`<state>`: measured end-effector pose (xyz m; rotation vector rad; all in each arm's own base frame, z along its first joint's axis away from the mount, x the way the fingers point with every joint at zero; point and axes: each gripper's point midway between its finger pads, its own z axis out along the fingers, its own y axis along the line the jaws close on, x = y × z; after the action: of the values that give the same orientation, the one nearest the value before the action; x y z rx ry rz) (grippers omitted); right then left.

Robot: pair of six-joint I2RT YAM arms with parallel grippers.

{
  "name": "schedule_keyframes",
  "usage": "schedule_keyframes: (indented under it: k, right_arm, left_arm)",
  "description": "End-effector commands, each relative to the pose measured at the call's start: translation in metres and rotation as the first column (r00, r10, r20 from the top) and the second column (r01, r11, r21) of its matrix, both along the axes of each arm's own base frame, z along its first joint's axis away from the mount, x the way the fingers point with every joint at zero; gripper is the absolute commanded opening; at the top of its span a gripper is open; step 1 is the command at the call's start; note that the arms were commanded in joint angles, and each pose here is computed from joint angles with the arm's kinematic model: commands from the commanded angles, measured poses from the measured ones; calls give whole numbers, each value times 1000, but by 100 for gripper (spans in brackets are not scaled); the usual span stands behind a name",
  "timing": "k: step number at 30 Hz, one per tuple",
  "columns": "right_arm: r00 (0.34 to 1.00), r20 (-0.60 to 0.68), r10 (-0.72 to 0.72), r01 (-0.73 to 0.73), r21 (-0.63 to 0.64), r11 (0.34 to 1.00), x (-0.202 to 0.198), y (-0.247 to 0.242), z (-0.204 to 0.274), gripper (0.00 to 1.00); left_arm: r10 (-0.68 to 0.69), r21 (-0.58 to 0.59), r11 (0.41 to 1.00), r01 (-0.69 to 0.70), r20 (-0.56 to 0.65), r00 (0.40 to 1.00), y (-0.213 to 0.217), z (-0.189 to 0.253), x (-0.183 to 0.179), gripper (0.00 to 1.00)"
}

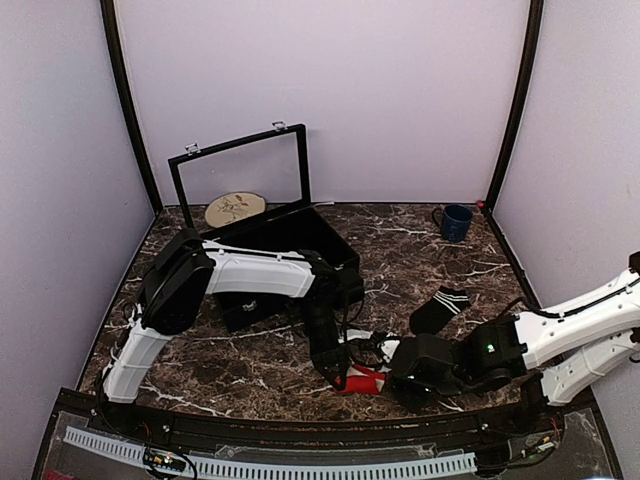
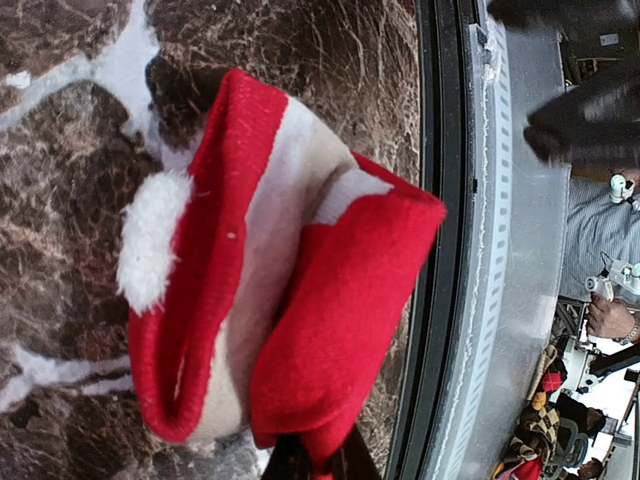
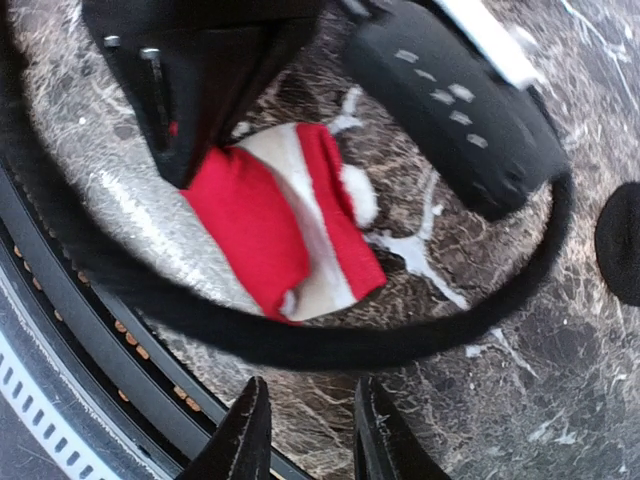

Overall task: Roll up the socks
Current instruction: Roll the sock at the center of the board.

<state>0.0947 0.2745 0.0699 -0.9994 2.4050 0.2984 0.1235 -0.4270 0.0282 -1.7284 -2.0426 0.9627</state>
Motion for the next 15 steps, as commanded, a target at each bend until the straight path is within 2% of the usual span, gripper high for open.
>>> schedule_keyframes:
  k: [1, 7, 11, 15]
  right_arm:
    - [993, 96, 64, -61, -40, 997, -7, 19, 9, 28]
    - [970, 147, 196, -171, -167, 971, -13, 39, -2, 32]
    - [949, 163, 269, -230, -226, 947, -12, 48, -8, 39]
    - [931, 174, 321, -263, -289, 920, -7, 53, -12, 42]
  left_arm:
    - [-17, 50, 999, 15, 24, 1000, 7, -23, 4, 8]
    - [-23, 44, 999, 22, 17, 1000, 6, -23, 2, 8]
    - [-27, 48, 998, 27, 12, 1000, 8, -24, 0, 8]
    - [-31, 46, 998, 30, 10, 999, 8, -24, -1, 9]
